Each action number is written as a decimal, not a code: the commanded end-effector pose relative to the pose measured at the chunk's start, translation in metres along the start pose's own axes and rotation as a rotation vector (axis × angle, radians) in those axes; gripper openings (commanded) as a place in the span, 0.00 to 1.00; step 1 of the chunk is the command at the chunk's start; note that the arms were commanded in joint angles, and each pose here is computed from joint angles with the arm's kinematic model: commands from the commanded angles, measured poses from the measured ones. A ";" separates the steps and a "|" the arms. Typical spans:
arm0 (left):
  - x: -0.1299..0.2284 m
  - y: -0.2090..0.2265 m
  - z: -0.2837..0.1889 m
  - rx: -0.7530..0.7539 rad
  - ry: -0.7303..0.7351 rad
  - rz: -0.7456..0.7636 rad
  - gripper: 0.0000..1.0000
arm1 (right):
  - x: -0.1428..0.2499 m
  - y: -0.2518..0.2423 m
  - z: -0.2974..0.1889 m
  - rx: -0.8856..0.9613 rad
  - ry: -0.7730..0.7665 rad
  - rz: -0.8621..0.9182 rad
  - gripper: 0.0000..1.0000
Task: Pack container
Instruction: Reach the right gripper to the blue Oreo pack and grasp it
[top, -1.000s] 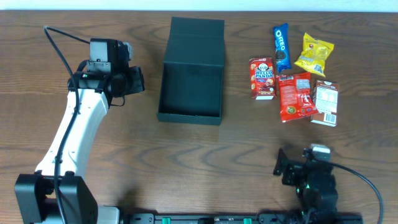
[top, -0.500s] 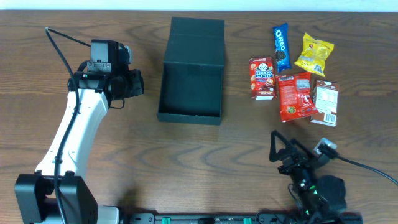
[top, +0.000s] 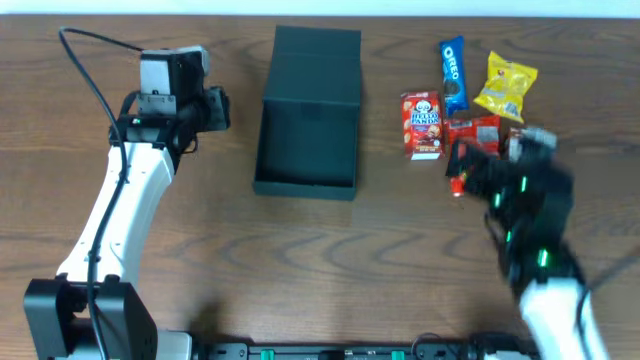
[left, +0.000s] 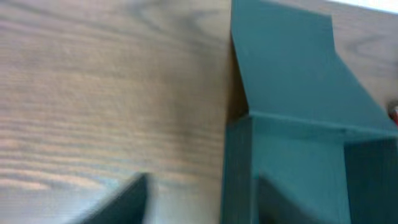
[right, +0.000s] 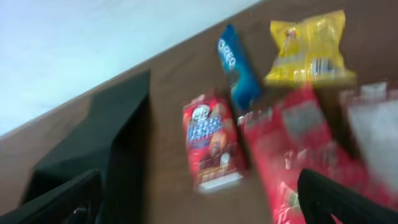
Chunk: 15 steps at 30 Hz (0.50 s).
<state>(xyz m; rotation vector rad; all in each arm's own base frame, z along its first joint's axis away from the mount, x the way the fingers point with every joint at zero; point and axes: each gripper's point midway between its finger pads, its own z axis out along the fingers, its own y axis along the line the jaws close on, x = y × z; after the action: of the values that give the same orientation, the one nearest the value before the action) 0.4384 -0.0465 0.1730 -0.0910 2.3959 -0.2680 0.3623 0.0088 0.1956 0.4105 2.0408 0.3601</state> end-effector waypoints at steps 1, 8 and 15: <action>-0.009 0.006 -0.002 -0.038 -0.026 0.008 0.95 | -0.033 0.004 0.034 0.030 0.033 -0.211 0.99; -0.002 0.008 -0.002 -0.043 0.001 0.001 0.95 | -0.084 -0.002 0.134 0.147 0.164 -0.432 0.99; -0.002 0.012 -0.002 -0.068 -0.001 0.002 0.95 | -0.095 -0.015 0.228 0.196 0.268 -0.466 0.99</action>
<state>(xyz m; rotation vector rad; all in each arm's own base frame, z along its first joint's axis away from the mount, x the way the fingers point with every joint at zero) 0.4355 -0.0401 0.1682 -0.1103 2.4174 -0.2217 0.5849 -0.0187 0.1612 0.0267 2.3617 -0.0202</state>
